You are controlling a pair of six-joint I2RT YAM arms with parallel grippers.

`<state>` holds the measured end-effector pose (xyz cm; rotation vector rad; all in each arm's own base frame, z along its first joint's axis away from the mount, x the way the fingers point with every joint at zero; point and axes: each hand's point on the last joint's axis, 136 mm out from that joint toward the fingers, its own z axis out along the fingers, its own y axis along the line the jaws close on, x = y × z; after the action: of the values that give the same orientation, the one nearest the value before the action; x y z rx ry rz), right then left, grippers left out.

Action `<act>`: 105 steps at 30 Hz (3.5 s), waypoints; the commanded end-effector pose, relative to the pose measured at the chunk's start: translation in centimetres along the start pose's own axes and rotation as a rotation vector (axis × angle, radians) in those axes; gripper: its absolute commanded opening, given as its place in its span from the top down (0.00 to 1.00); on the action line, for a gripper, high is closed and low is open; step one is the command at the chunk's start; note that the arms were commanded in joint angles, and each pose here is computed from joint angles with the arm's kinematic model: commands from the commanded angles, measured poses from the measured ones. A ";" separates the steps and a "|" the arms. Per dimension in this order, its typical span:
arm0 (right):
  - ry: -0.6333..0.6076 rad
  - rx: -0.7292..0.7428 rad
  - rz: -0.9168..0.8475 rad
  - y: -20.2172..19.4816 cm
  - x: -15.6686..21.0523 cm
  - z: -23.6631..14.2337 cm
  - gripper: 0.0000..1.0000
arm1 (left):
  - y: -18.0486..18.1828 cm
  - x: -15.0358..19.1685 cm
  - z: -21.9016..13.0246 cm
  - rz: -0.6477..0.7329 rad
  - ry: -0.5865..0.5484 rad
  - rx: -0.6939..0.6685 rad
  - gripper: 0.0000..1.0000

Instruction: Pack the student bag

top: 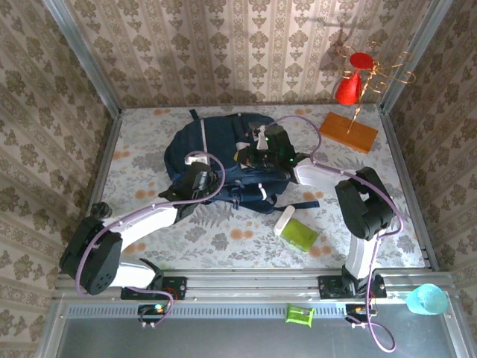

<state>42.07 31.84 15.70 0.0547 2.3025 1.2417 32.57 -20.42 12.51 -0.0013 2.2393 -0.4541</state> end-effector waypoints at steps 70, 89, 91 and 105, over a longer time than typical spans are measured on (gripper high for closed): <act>-0.037 0.204 -0.004 -5.6 -1.9 -4.9 1.00 | -1.9 4.3 -2.0 0.362 0.251 0.166 1.00; 0.068 0.258 -0.135 -5.9 -4.1 -7.2 0.69 | -5.7 4.9 -2.9 0.317 0.292 0.348 1.00; 0.035 0.239 -0.106 -5.2 -3.6 -7.8 0.56 | -6.8 5.1 -2.9 0.315 0.291 0.367 1.00; 0.041 0.220 0.019 -5.2 3.0 -5.7 0.45 | -5.8 6.5 -2.5 0.365 0.317 0.298 1.00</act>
<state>36.81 25.08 12.73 0.0727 2.5102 1.0045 26.69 -26.39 12.45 0.6456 2.3273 -0.6227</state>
